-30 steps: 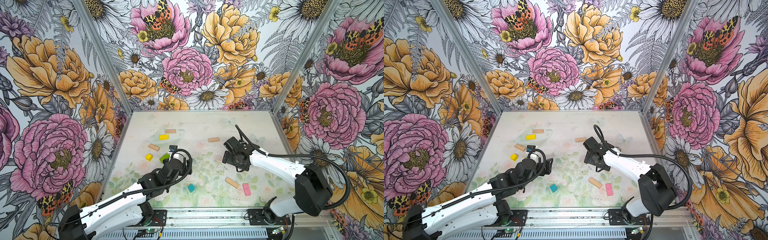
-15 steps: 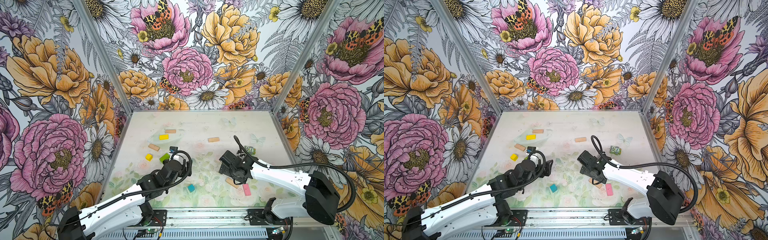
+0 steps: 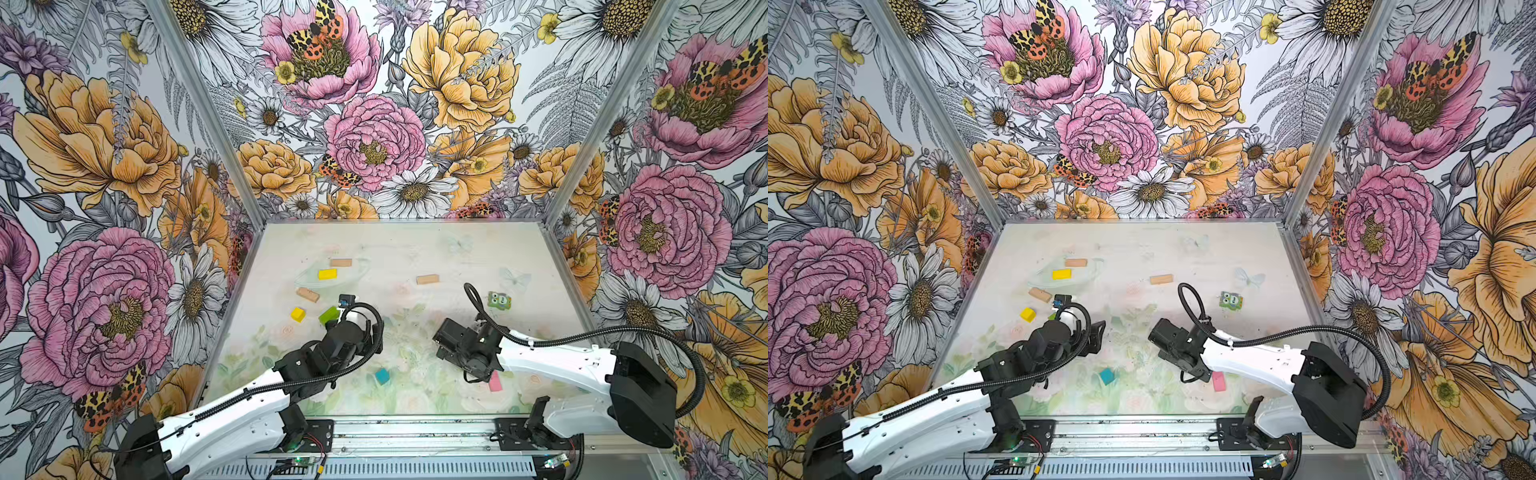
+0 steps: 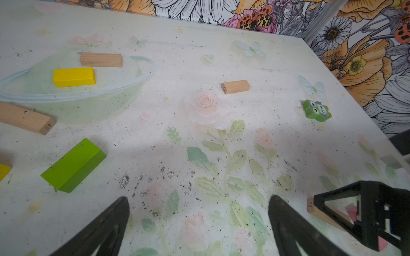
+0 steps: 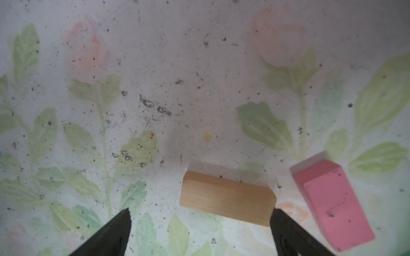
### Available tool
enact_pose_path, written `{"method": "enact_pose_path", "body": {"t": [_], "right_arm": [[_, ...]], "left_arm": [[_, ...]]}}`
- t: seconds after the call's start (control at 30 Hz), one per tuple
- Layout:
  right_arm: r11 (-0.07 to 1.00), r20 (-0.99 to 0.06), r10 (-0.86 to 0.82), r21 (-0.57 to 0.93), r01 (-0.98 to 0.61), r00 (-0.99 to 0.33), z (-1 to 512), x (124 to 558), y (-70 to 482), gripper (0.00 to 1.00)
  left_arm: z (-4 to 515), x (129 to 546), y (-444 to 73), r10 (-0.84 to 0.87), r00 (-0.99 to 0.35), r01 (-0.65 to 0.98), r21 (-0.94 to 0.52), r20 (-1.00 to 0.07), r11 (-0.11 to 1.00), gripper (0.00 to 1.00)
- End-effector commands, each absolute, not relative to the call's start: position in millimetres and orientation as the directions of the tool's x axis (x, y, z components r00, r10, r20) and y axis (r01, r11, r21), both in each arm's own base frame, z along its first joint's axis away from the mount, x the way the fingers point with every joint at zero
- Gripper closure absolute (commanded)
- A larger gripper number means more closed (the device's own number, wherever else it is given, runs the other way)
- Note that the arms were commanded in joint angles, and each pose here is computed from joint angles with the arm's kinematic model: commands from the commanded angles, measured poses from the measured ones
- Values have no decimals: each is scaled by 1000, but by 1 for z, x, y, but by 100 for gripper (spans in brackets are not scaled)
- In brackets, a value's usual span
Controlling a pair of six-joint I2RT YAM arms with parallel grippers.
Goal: Build the wood block tower
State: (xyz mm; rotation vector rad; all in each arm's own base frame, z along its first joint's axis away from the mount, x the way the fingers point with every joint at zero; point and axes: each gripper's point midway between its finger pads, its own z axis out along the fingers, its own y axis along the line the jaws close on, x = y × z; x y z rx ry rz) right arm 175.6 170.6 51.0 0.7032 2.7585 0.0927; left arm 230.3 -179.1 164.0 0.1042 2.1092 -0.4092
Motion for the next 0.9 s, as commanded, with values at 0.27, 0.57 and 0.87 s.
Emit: {"method": "enact_pose_path", "body": {"t": [0.27, 0.57, 0.87], "right_arm": [[860, -281, 510, 137, 492, -813, 48, 173, 162, 0], [869, -270, 494, 118, 480, -827, 43, 170, 162, 0], [868, -268, 494, 98, 487, -827, 38, 169, 160, 0]], "left_arm": [[166, 232, -178, -70, -521, 243, -227, -850, 943, 1], [166, 233, -176, -78, -522, 239, -233, -849, 943, 1], [168, 236, -178, -83, -525, 243, -243, -847, 939, 1]]}}
